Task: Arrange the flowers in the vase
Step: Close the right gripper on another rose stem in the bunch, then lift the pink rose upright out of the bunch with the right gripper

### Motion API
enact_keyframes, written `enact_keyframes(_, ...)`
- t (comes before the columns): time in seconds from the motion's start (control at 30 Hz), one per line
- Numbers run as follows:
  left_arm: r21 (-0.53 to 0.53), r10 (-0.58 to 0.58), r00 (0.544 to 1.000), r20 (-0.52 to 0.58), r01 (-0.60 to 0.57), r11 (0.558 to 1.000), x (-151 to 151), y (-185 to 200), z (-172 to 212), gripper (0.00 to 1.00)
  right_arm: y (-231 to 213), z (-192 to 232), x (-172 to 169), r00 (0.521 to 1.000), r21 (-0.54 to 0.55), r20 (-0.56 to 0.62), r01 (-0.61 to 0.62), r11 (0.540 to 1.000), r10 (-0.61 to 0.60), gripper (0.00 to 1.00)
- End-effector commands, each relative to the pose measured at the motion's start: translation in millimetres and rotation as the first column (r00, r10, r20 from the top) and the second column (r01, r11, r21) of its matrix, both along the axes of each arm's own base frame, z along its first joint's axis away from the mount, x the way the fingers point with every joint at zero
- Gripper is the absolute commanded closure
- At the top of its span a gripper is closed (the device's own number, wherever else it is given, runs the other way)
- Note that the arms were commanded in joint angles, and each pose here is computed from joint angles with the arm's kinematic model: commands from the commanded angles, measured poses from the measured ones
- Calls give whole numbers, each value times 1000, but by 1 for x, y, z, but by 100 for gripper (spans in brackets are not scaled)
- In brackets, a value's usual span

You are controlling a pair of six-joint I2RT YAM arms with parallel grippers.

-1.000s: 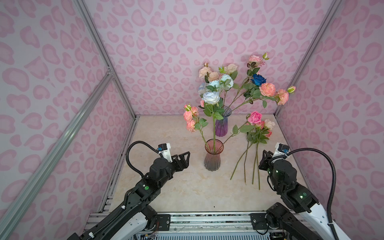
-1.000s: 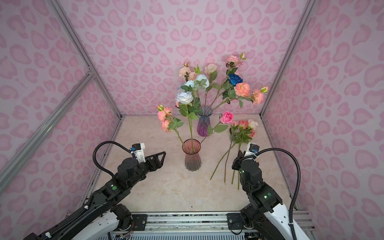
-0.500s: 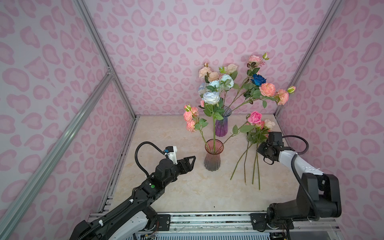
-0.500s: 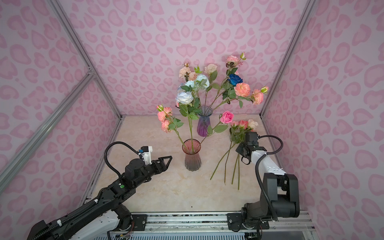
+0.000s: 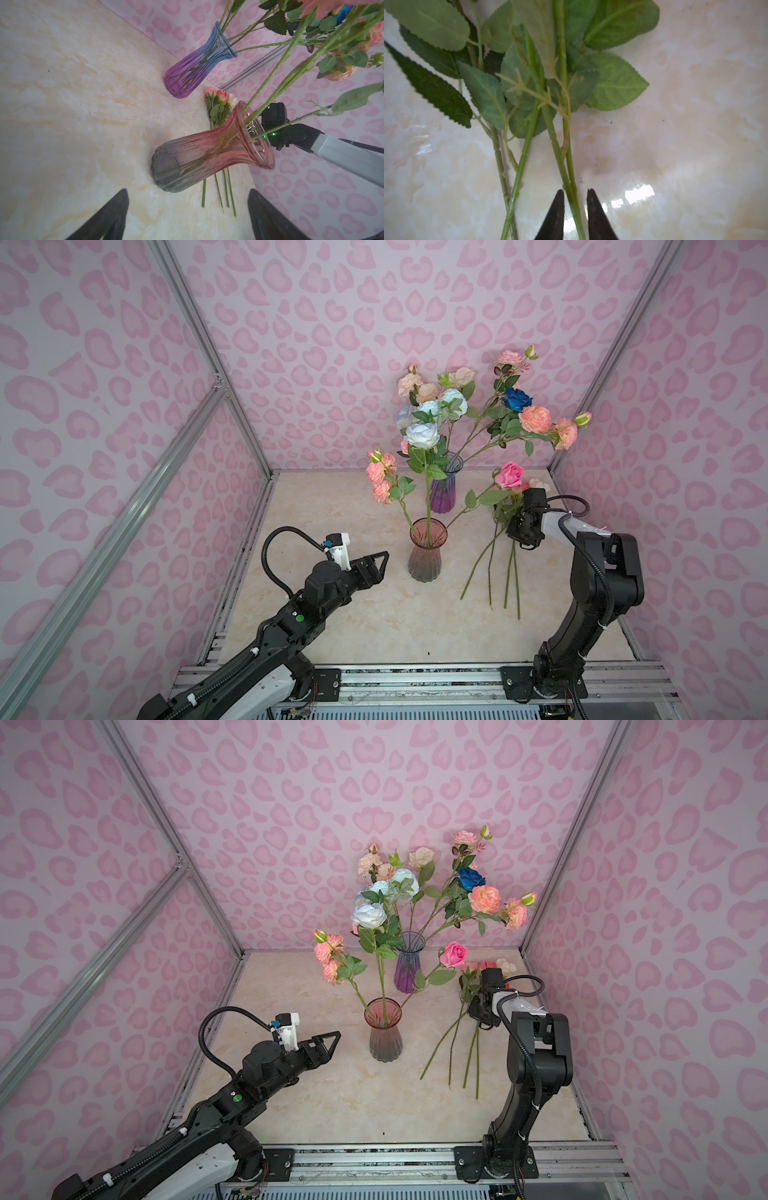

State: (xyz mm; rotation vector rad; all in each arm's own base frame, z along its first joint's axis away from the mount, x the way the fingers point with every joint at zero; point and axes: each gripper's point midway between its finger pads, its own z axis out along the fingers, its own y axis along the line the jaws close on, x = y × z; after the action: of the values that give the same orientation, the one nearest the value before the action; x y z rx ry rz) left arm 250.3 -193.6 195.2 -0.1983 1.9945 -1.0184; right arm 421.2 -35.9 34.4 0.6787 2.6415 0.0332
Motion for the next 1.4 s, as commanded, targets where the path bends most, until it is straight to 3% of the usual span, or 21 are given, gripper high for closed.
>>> enact_keyframes(0.0,13,0,1000,10,-1,1000,0,1,1,9,-2,-8,-1,999,-20,-39,-26,999,26,80)
enact_keyframes(0.43,19,-5,1000,18,4,1000,0,0,6,9,7,-2,5,998,0,-11,-65,998,65,98)
enact_keyframes(0.9,24,15,999,46,-17,1000,-2,8,13,9,35,91,-19,973,11,221,-75,997,71,100)
enact_keyframes(1.2,36,30,995,96,-33,999,0,12,33,9,49,180,-68,847,26,522,-132,991,99,100)
enact_keyframes(1.3,44,35,994,103,-40,998,1,13,36,8,55,215,-84,775,13,621,-159,987,117,100)
enact_keyframes(1.37,49,37,993,108,-42,998,1,14,40,8,63,246,-97,701,-33,696,-184,982,155,100)
